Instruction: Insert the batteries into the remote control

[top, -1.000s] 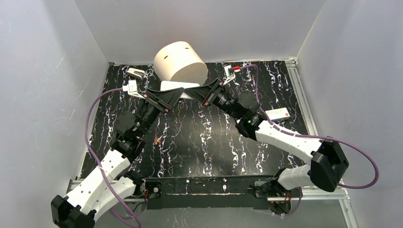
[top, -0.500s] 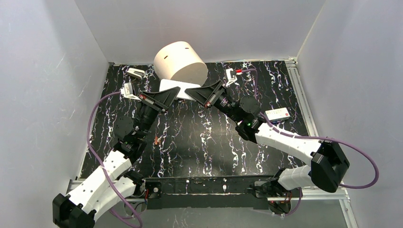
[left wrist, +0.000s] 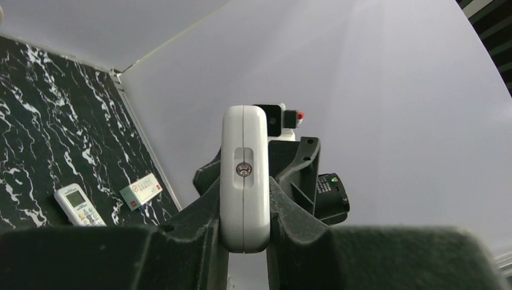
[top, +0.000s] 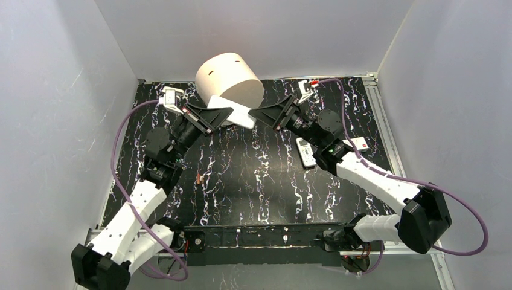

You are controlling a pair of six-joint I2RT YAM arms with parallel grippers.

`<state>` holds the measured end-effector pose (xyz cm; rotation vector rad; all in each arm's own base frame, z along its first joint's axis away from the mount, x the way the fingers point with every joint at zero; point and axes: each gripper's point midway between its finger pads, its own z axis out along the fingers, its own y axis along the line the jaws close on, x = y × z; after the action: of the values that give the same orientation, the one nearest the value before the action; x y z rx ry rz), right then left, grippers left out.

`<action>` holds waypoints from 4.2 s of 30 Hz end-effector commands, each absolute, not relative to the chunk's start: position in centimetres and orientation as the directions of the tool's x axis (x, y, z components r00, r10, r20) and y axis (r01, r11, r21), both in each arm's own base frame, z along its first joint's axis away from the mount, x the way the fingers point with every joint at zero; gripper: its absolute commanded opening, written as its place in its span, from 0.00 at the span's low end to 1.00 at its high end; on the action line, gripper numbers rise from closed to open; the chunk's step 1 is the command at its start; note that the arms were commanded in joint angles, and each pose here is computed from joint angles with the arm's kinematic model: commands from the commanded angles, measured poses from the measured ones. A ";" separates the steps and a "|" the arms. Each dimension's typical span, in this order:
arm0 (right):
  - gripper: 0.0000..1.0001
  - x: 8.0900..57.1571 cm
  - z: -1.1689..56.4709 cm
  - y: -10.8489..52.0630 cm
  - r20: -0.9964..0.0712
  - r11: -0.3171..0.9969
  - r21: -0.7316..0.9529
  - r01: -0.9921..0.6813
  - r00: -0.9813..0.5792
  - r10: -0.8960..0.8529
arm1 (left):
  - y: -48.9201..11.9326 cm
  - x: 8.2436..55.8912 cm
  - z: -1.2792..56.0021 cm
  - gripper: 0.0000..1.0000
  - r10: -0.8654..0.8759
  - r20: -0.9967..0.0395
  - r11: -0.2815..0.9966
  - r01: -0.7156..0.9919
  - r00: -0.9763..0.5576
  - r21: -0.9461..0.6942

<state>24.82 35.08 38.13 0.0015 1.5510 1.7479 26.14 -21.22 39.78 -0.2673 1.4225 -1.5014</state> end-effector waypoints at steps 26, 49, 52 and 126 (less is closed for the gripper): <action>0.18 19.9 39.1 34.5 -0.590 -0.171 0.700 -0.693 -0.696 0.409 | -19.7 25.7 44.1 0.00 -0.761 -0.279 -0.029 0.459 -0.586 -0.888; 0.57 25.4 31.5 36.4 -0.339 0.132 0.941 -0.313 -0.854 0.394 | -19.3 28.1 38.7 0.00 -0.772 -0.179 -0.058 0.348 -0.610 -0.936; 0.58 25.3 31.8 36.0 -0.354 0.147 0.935 -0.323 -0.846 0.399 | -19.3 28.4 38.4 0.00 -0.774 -0.194 -0.040 0.352 -0.603 -0.935; 0.56 9.5 5.9 31.5 -0.478 0.771 0.123 -0.625 -0.718 -0.506 | -12.1 25.8 23.4 0.00 -0.502 -0.727 0.771 0.137 -0.469 -0.621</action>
<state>9.54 31.62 4.97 -0.8514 2.5640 0.4808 25.77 -12.99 22.94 -0.2758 1.9437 -0.8220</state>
